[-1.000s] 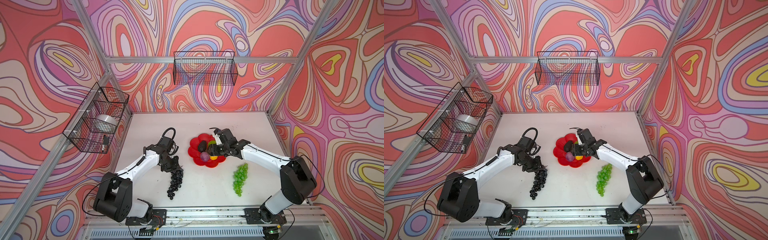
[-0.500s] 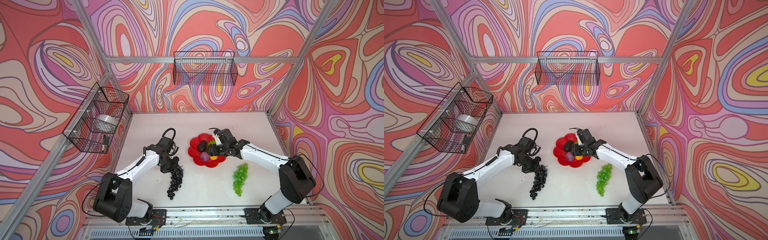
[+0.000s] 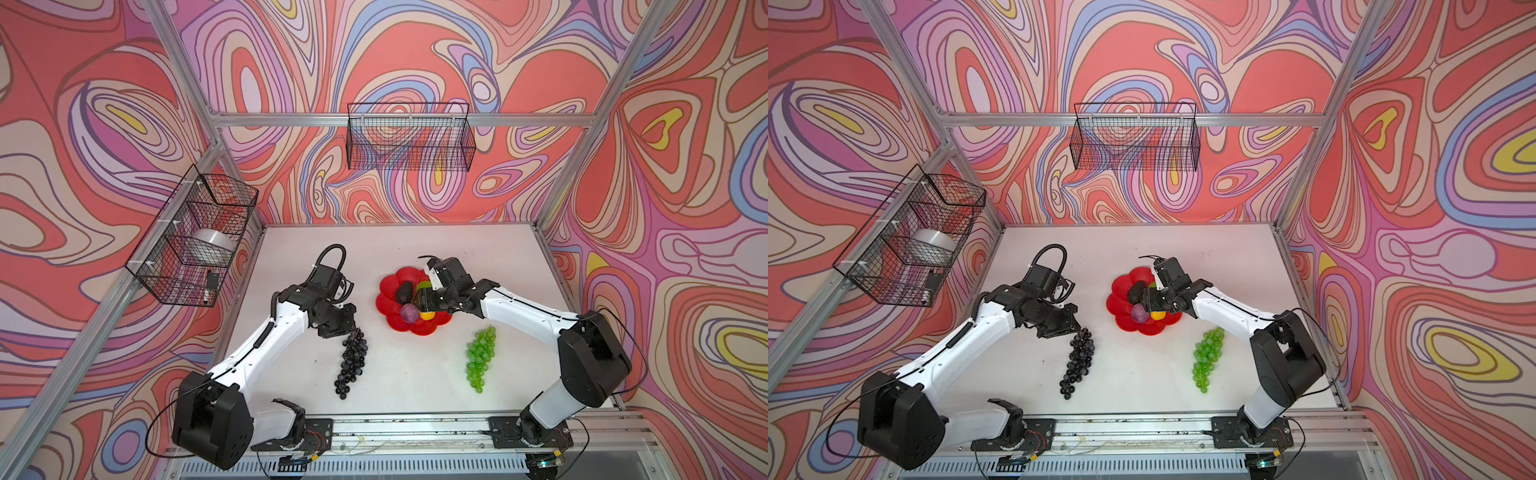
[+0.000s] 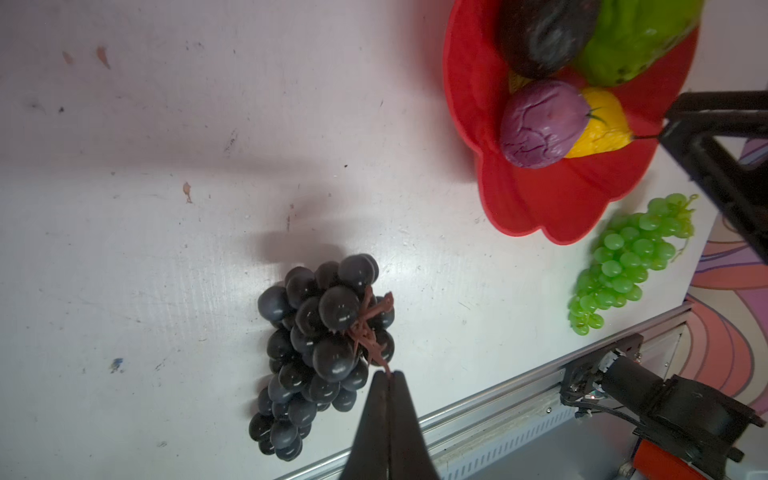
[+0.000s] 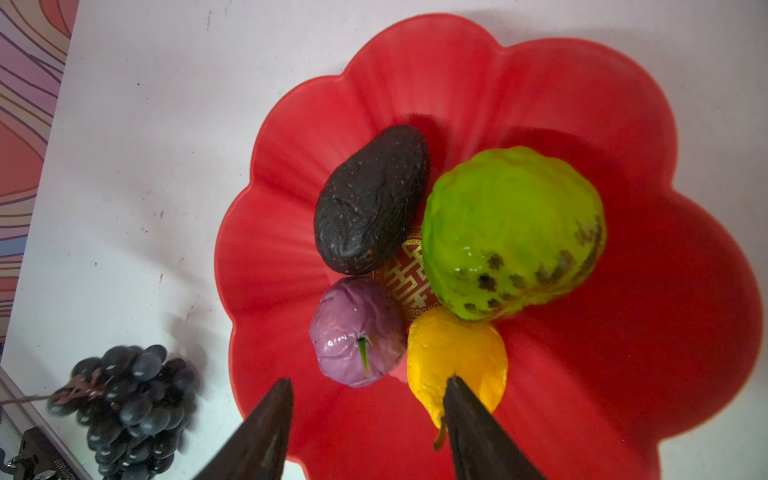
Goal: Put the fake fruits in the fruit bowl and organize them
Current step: 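Lift the dark grape bunch with the left gripper toward the red bowl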
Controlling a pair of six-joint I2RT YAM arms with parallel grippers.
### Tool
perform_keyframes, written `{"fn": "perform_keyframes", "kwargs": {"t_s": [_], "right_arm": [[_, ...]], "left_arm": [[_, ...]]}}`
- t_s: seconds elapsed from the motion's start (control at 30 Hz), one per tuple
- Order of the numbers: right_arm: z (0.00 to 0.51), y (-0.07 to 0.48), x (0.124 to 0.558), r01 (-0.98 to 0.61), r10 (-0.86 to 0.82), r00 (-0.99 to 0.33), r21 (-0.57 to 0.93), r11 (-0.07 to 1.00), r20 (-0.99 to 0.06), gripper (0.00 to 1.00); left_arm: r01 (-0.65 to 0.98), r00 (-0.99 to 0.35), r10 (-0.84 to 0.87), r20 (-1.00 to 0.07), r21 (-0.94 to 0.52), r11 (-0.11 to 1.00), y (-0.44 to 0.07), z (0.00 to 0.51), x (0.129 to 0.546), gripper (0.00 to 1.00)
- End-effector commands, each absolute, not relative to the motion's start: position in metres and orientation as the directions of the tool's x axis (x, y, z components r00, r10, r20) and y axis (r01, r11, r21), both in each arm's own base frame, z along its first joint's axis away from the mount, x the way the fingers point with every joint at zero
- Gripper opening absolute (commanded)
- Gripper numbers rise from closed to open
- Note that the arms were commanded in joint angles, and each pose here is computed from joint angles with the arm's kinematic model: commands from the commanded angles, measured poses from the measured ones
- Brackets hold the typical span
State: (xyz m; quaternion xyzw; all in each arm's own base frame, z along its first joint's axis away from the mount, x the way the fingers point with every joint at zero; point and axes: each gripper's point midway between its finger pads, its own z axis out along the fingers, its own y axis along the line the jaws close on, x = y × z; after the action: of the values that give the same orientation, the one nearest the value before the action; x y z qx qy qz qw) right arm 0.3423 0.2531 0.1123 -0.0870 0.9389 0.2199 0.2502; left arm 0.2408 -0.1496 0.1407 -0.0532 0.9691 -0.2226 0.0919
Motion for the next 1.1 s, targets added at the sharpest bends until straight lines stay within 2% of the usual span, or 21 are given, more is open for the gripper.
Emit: {"fn": "perform_keyframes", "kwargs": {"t_s": [0.0, 0.13, 0.43, 0.73, 1.07], "right_arm": [[0.129, 0.254, 0.352, -0.298, -0.059, -0.827, 0.346, 0.89, -0.56, 0.62], [0.145, 0.254, 0.362, -0.312, -0.06, -0.806, 0.336, 0.888, -0.589, 0.62], [0.192, 0.24, 0.385, -0.285, 0.055, -0.766, 0.415, 0.864, -0.641, 0.61], [0.196, 0.219, 0.398, -0.252, 0.107, -0.752, 0.434, 0.865, -0.65, 0.6], [0.191, 0.208, 0.402, -0.225, 0.15, -0.743, 0.453, 0.863, -0.653, 0.6]], "left_arm": [[-0.072, -0.973, -0.168, -0.158, -0.482, 0.873, -0.153, 0.165, 0.239, 0.0], [-0.05, -0.964, -0.171, -0.205, -0.488, 0.871, -0.151, 0.188, 0.24, 0.0], [0.027, -0.935, -0.175, -0.308, -0.555, 0.831, -0.162, 0.248, 0.248, 0.0], [0.169, -0.925, -0.088, -0.369, -0.609, 0.775, -0.2, 0.302, 0.27, 0.0], [0.268, -0.928, 0.015, -0.374, -0.637, 0.723, -0.252, 0.311, 0.278, 0.0]]}}
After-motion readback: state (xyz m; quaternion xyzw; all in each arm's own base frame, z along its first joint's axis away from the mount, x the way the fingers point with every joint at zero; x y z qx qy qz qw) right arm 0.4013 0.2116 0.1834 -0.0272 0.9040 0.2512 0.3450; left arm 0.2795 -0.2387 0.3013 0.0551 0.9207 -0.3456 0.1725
